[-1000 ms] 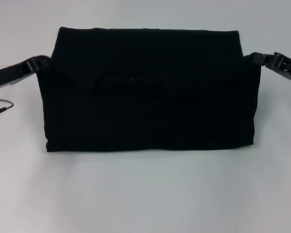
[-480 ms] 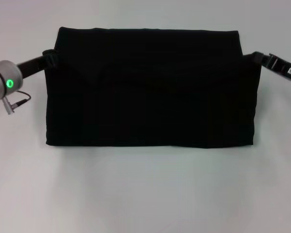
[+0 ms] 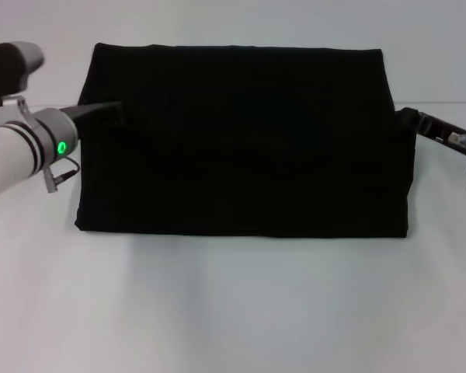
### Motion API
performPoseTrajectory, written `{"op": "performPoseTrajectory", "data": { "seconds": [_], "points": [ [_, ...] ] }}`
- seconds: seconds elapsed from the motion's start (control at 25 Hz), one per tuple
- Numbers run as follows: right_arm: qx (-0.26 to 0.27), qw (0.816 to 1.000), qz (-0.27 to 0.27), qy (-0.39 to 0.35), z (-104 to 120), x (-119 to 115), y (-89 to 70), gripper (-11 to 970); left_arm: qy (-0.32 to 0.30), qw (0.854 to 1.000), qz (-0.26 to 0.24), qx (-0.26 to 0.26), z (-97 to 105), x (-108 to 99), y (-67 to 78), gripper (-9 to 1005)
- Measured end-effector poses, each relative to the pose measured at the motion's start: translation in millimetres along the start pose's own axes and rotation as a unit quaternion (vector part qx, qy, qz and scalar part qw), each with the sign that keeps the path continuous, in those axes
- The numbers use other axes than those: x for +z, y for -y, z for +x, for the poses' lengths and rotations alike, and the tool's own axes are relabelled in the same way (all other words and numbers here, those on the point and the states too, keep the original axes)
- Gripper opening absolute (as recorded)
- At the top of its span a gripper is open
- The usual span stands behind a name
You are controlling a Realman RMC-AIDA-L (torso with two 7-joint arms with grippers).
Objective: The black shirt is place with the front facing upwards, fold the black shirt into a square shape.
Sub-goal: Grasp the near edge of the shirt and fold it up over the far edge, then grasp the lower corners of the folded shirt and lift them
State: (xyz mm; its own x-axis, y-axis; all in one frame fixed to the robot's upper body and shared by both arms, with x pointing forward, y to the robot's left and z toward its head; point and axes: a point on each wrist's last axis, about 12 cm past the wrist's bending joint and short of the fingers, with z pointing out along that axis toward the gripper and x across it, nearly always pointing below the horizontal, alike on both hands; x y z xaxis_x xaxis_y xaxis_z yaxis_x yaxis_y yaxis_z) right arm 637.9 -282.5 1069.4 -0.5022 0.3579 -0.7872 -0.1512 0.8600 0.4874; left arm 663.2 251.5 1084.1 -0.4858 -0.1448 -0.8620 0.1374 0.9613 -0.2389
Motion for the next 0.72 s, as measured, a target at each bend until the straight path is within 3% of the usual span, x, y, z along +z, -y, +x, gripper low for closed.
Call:
{"op": "performPoseTrajectory", "data": {
  "seconds": [0.28,0.52,0.72],
  "points": [
    [-0.023,1.0,0.009,0.004,4.6,1.4,0.6,40,0.015,0.999,-0.01,-0.037,1.6,-2.1,-5.4,167],
    [-0.013,0.999,-0.022,0.023,4.3,-9.3,4.5,204,0.043,0.995,0.003,-0.09,7.4,-18.7,-27.0,284],
    [-0.062,0.992,-0.108,0.015,6.5,-21.8,-6.8,445,0.049,0.986,0.089,-0.133,15.0,-44.2,-44.0,479]
  ]
}}
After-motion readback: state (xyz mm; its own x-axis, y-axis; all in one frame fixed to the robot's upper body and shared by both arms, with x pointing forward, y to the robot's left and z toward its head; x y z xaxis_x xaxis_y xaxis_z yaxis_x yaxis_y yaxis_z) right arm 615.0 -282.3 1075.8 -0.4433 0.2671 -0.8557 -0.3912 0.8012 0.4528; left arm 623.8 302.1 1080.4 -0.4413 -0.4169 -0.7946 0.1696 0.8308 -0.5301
